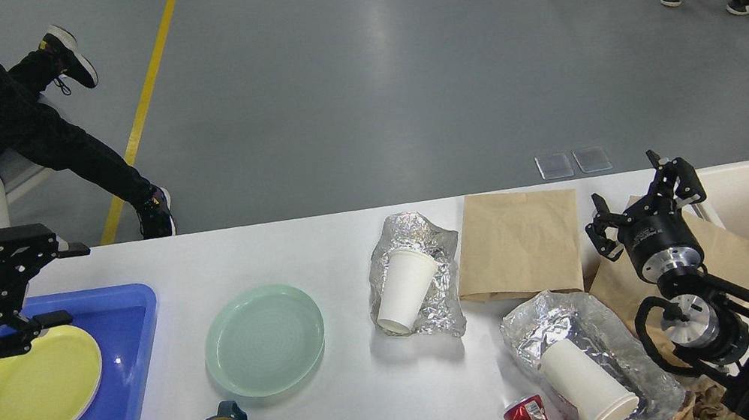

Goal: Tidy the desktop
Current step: 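Raise the left gripper up and away from the blue tray, then lower the left gripper toward the dark teal mug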

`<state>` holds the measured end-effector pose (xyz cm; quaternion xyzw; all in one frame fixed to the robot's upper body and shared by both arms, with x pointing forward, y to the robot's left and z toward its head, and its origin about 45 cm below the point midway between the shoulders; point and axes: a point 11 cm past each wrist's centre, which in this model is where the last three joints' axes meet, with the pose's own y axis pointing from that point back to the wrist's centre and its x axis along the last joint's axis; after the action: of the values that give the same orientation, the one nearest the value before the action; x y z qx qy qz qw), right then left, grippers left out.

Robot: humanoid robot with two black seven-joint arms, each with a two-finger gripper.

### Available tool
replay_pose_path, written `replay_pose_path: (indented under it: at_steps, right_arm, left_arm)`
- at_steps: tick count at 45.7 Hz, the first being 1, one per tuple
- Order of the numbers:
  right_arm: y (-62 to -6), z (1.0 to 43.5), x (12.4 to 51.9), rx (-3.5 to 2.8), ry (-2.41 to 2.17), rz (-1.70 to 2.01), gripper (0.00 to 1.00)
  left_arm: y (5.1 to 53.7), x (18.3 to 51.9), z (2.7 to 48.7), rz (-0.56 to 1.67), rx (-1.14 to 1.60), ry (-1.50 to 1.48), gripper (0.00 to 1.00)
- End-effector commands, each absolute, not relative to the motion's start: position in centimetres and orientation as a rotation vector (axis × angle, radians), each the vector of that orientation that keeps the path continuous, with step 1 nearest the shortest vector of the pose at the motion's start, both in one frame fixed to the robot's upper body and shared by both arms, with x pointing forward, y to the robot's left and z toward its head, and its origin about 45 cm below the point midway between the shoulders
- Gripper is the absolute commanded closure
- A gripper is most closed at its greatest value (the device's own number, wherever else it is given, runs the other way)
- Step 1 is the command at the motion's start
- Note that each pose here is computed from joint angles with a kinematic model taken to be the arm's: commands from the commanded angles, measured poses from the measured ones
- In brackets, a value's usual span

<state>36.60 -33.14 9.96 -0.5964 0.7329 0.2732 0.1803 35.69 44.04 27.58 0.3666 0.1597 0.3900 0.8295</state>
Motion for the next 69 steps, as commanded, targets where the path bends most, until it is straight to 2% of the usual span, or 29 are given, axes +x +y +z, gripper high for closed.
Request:
replay_pose_path:
  at_steps: [1, 4, 8, 11, 17, 26, 32, 40, 51, 69]
  right_arm:
    - [-33.1, 10.0, 36.6, -1.686, 2.069, 0.772, 0.0]
    - [-33.1, 10.0, 36.6, -1.686, 2.069, 0.772, 0.0]
    - [-33.1, 10.0, 36.6, -1.686, 2.069, 0.772, 0.0]
    - [-33.1, 10.0, 36.6, -1.686, 2.069, 0.772, 0.0]
    - [-33.1, 10.0, 36.6, -1.686, 2.069, 0.772, 0.0]
    - [-33.1, 10.0, 36.6, -1.686, 2.069, 0.772, 0.0]
    - [-33.1, 10.0, 36.6, -1.686, 2.069, 0.772, 0.0]
    - [-33.1, 10.0, 36.6, -1.685, 2.071, 0.772, 0.0]
    - [-33.1, 10.0, 36.6, -1.685, 2.071, 0.772, 0.0]
    - [-33.1, 10.0, 36.6, -1.686, 2.069, 0.772, 0.0]
  left_arm:
    - [42.5, 38.1, 30.6, 0.77, 0.943, 0.229, 0.03]
    - [41.8, 38.8, 31.5, 0.734, 1.034, 0.188, 0.03]
    - [41.1, 38.6, 30.5, 0.67, 1.127, 0.191, 0.03]
    - [38.8, 39.1, 30.2, 0.583, 1.205, 0.164, 0.03]
    - [35.4, 40.8, 33.8, 0.497, 1.325, 0.029, 0.03]
    - [28.1, 40.3, 37.3, 0.27, 1.443, -0.089, 0.03]
    - [24.3, 37.4, 41.3, 0.108, 1.466, -0.091, 0.03]
    - [20.0, 32.3, 44.9, 0.116, 1.526, -0.086, 0.03]
    - [18.5, 28.7, 47.0, 0.168, 1.539, -0.076, 0.03]
    - [19.1, 28.8, 45.8, 0.186, 1.495, -0.01, 0.03]
